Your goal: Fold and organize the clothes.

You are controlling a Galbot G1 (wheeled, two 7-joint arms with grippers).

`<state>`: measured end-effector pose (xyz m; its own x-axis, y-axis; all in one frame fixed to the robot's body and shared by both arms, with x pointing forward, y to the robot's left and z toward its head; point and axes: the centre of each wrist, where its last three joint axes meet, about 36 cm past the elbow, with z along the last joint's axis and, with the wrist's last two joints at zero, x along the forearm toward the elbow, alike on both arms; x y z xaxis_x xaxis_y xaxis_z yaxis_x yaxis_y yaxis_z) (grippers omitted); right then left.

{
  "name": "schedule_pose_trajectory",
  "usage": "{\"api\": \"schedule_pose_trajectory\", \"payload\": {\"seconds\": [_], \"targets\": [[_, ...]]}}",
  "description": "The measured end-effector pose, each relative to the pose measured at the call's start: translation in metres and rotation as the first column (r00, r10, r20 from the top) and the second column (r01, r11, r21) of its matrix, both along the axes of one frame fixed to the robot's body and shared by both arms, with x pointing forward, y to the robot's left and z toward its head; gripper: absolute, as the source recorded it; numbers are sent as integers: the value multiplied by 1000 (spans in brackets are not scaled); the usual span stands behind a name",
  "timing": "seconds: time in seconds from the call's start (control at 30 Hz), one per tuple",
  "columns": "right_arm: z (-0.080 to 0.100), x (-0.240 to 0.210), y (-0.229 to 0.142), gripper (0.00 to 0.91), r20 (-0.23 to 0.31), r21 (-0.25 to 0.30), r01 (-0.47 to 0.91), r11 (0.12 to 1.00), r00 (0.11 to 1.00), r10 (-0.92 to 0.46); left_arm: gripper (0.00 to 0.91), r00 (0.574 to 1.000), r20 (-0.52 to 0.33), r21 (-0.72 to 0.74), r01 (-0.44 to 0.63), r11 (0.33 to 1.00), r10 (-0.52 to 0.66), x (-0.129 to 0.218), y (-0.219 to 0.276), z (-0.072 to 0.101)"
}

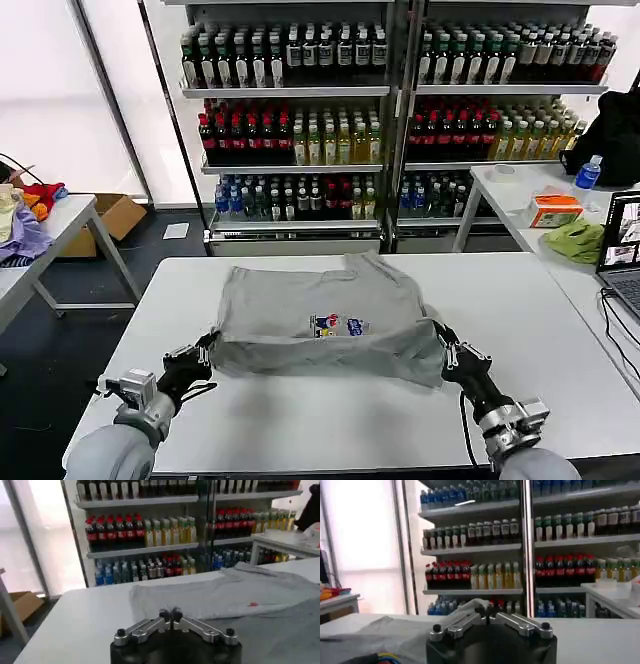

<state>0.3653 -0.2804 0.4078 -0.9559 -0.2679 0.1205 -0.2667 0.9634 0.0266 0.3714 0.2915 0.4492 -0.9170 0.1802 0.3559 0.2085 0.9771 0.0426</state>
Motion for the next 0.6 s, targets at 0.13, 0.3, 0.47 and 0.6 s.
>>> {"api": "schedule_pose_trajectory", "payload": {"seconds": [0.13,0.3,0.47,0.6], "targets": [[-9,8,6,907,-30,-37,-14,999,999,13,907,1000,-4,5,5,1000,-5,23,3,-14],[-12,11,8,907,-46,-60,-22,998,999,19,907,1000,-13,16,0,1000,1,44,6,-29],[-9,3,5,907,-65,-73,11,997,998,-16,907,1000,-17,47,-17,999,18,51,13,-33],[-6,-12,6,907,-98,-90,48,995,994,-56,907,999,-28,82,-28,996,30,45,14,-35]]}}
